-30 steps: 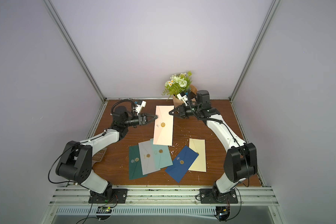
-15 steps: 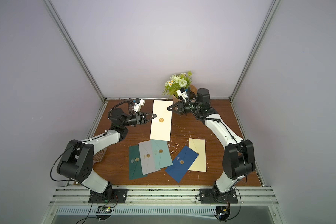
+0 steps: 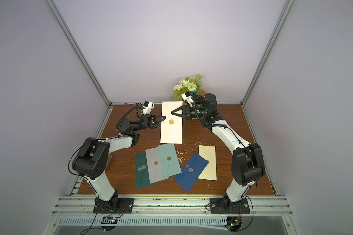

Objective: Open the envelope
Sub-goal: Pick up the envelope from the envelope, then open the envelope flap on the envelope.

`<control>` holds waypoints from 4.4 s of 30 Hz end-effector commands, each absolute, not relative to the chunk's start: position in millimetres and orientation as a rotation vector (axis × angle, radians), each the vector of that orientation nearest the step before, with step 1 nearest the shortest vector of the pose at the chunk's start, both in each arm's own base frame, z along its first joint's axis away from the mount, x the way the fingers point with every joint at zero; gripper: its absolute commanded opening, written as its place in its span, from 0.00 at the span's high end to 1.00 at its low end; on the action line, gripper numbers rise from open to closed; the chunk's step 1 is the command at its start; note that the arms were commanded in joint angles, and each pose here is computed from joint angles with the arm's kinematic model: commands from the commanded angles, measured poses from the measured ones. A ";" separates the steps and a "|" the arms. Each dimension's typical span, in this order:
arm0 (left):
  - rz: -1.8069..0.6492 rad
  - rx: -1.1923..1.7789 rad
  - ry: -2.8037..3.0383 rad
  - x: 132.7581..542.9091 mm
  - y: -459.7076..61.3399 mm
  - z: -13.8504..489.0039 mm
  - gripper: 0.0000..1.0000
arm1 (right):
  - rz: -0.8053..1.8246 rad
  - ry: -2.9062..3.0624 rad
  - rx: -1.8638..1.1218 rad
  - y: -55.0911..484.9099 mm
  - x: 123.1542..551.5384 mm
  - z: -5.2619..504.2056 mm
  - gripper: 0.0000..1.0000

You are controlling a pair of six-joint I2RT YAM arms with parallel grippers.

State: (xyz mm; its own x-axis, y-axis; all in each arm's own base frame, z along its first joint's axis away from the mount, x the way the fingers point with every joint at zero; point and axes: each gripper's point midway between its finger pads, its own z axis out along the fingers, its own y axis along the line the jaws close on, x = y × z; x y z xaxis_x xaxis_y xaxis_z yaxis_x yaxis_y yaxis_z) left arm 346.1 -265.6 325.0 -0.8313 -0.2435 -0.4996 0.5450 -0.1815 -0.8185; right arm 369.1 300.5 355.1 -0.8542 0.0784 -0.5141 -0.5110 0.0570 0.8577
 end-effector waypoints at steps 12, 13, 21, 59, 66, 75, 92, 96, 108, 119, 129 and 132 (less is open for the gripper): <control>-1.923 0.381 1.455 349.0 -245.6 348.5 0.99 | 1.922 1.710 -0.467 298.2 362.3 398.5 1.00; -1.905 0.371 1.475 351.6 -244.4 345.0 0.92 | 1.926 1.708 -0.469 298.2 361.7 399.8 1.00; -1.117 0.261 1.995 399.2 -219.2 281.5 0.49 | 1.744 1.846 -0.395 295.1 382.0 391.0 1.00; -0.197 0.436 1.873 356.9 -271.4 325.6 0.29 | 1.136 2.067 -0.247 309.3 424.7 411.2 1.00; -0.050 0.324 1.885 369.4 -256.8 324.5 0.29 | 1.151 2.064 -0.257 313.1 423.3 416.4 1.00; 0.017 0.229 1.829 374.8 -245.2 342.7 0.30 | 1.169 2.076 -0.269 320.6 422.5 414.1 1.00; 0.144 0.021 1.850 386.2 -223.5 341.4 0.33 | 1.200 2.055 -0.287 330.8 417.3 422.3 1.00; 0.154 -0.018 1.841 384.6 -217.5 342.5 0.33 | 1.197 2.051 -0.295 330.6 416.0 424.0 1.00; 0.111 -0.011 1.852 381.2 -219.7 333.7 0.31 | 1.214 2.047 -0.325 332.7 411.2 425.0 1.00; 0.126 -0.163 1.856 379.6 -163.6 332.3 0.26 | 1.309 2.003 -0.384 337.4 396.2 440.7 1.00; 0.166 -0.201 1.870 382.9 -145.0 324.5 0.21 | 1.718 1.810 -0.522 355.1 354.7 477.0 1.00; 0.163 -0.223 1.864 382.2 -140.9 322.8 0.21 | 1.846 1.724 -0.552 355.6 342.4 491.2 1.00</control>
State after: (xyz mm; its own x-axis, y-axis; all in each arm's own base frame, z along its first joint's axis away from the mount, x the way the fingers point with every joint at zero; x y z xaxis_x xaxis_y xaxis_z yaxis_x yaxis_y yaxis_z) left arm 384.4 -152.6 323.3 -0.2974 -0.0386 -0.9540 -0.1938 0.9808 0.0207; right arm 382.3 360.2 419.7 -0.8202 0.1097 -0.5614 -0.5328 0.2106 0.8196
